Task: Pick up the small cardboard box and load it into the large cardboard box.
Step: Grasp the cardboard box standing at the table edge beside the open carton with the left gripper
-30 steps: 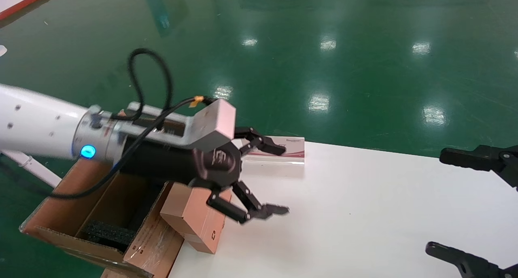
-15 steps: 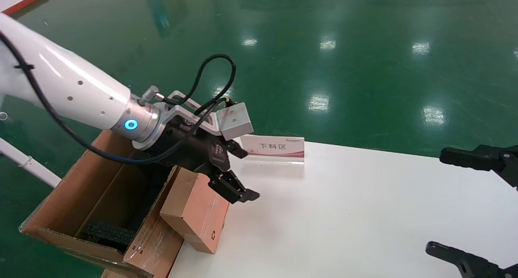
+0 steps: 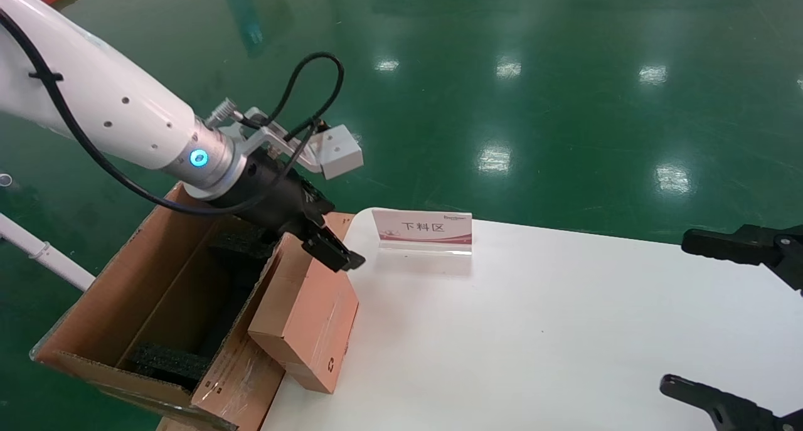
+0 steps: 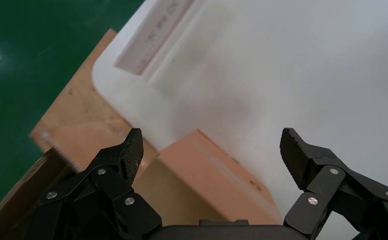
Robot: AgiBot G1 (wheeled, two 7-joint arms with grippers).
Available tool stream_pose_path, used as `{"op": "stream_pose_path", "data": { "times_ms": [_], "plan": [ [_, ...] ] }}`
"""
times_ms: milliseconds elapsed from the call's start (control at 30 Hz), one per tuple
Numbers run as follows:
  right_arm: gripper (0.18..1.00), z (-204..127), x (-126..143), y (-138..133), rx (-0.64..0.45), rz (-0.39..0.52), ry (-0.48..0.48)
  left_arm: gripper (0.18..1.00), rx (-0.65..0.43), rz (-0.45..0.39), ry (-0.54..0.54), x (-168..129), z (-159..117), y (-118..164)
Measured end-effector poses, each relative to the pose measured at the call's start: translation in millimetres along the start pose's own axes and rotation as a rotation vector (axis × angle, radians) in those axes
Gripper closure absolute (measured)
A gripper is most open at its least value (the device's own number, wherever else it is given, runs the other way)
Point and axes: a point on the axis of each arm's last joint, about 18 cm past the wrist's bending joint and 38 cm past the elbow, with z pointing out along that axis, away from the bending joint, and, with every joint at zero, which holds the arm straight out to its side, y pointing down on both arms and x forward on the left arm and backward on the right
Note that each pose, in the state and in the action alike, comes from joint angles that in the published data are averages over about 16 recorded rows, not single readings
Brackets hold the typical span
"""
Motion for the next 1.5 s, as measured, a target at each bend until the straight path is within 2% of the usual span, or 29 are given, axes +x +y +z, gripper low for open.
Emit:
{"op": "stream_pose_path", "data": {
  "times_ms": [300,700,1500],
  "plan": [
    [0.178,0.0,0.0,0.0,0.0,0.0,0.0,0.184,-0.067,-0.048,-0.048,-8.0,-11.7,7.8],
    [0.178,0.0,0.0,0.0,0.0,0.0,0.0,0.184,-0.161,-0.089,-0.046,-6.1,-17.1,22.5],
    [0.178,0.0,0.0,0.0,0.0,0.0,0.0,0.184,-0.264,-0.142,-0.005,4.6,4.5,45.2]
  ]
}}
